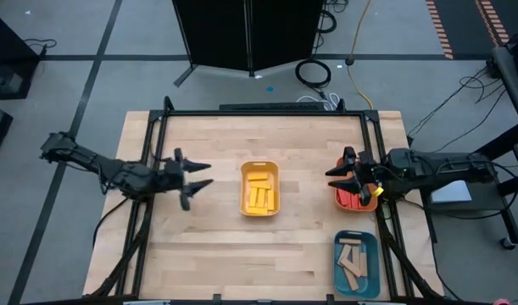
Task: Sort blocks
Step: Return to Home Position
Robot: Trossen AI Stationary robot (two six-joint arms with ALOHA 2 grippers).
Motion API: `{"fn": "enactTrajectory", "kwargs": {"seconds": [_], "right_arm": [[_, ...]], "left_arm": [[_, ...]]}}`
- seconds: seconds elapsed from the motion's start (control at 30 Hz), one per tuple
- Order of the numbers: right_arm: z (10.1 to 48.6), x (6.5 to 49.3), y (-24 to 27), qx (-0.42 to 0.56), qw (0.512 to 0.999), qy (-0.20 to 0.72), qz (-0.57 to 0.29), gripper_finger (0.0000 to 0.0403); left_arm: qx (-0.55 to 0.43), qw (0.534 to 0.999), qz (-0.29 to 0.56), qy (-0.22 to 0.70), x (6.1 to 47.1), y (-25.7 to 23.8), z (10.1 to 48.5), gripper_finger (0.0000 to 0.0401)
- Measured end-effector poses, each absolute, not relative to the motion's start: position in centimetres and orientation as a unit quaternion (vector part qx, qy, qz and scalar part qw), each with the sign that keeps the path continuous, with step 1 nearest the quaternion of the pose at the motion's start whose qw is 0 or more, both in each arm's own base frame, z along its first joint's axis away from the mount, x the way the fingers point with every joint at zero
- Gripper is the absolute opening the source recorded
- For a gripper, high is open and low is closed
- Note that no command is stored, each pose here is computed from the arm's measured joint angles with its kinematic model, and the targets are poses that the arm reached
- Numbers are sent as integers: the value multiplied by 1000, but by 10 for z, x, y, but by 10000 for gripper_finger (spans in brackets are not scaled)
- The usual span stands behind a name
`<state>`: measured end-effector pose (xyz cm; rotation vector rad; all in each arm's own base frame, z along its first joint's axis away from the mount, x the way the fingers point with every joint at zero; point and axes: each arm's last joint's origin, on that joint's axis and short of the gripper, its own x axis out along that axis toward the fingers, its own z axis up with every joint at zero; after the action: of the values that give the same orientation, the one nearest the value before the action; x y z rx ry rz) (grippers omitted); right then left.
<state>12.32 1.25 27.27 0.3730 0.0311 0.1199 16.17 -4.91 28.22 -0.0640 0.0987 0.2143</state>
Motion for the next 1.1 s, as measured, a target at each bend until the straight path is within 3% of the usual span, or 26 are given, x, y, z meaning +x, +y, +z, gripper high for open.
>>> {"fn": "enactTrajectory", "kwargs": {"seconds": [0.13, 0.5, 0.63, 0.83, 1.1], "right_arm": [[259, 122, 13, 148, 987, 23, 59, 160], [218, 119, 5, 104, 994, -2, 20, 160], [207, 116, -1, 110, 994, -3, 7, 160], [199, 107, -3, 129, 989, -6, 65, 160], [192, 89, -7, 133, 991, -3, 9, 160]], "left_arm": [[-65, 996, 68, -9, 129, -37, 247, 219], [-87, 986, 10, -141, 85, -19, 210, 219], [-76, 988, 11, -137, 88, -17, 203, 219], [-74, 989, -1, -128, 92, -12, 195, 218], [-87, 989, 6, -119, 94, -5, 193, 218]]}}
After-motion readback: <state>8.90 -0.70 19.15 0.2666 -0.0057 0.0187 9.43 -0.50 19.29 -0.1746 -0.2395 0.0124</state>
